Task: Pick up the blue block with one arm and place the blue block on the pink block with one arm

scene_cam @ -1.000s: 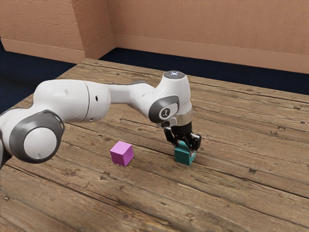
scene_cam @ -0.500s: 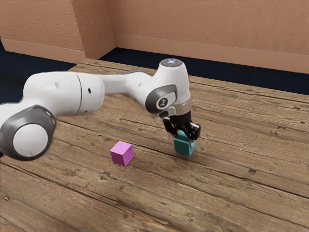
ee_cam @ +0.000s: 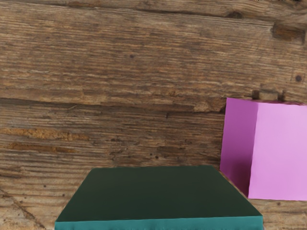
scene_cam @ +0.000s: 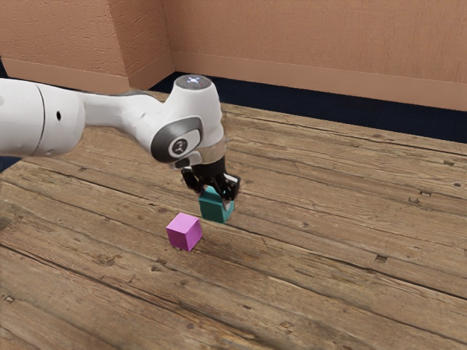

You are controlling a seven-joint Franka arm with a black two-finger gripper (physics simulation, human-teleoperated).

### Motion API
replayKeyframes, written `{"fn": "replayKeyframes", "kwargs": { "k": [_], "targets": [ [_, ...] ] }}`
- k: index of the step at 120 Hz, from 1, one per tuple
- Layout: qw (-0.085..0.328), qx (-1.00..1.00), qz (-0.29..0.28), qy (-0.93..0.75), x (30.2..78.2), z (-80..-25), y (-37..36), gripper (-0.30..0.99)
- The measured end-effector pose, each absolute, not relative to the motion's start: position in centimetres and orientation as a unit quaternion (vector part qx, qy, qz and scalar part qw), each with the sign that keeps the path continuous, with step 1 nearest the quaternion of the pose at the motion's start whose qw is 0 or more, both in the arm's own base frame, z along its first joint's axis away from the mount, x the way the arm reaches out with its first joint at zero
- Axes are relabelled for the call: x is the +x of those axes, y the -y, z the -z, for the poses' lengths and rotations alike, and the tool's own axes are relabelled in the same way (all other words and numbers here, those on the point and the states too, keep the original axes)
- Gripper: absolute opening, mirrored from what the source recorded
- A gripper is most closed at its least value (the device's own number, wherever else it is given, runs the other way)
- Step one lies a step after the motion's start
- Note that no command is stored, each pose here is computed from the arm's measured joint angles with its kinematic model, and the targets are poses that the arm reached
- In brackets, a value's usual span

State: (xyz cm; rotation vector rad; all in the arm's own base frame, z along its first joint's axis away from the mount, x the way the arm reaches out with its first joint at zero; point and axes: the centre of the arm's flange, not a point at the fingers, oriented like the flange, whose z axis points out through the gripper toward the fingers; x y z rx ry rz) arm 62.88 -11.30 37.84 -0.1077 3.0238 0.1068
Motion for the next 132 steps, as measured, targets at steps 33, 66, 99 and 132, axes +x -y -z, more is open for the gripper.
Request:
{"fn": "replayKeyframes", "kwargs": {
  "k": [33, 66, 99, 132],
  "targets": [
    [0.064, -0.058, -0.031, -0.996, 60.3, -37.9, 7.1, 0.34],
    [0.061, -0.069, -0.036, -0.995, 59.2, -36.7, 5.3, 0.34],
    [0.064, -0.070, -0.033, -0.995, 59.0, -36.3, 4.3, 0.34],
    [0.063, -0.078, -0.032, -0.994, 58.8, -35.6, 2.6, 0.34]
  ]
}}
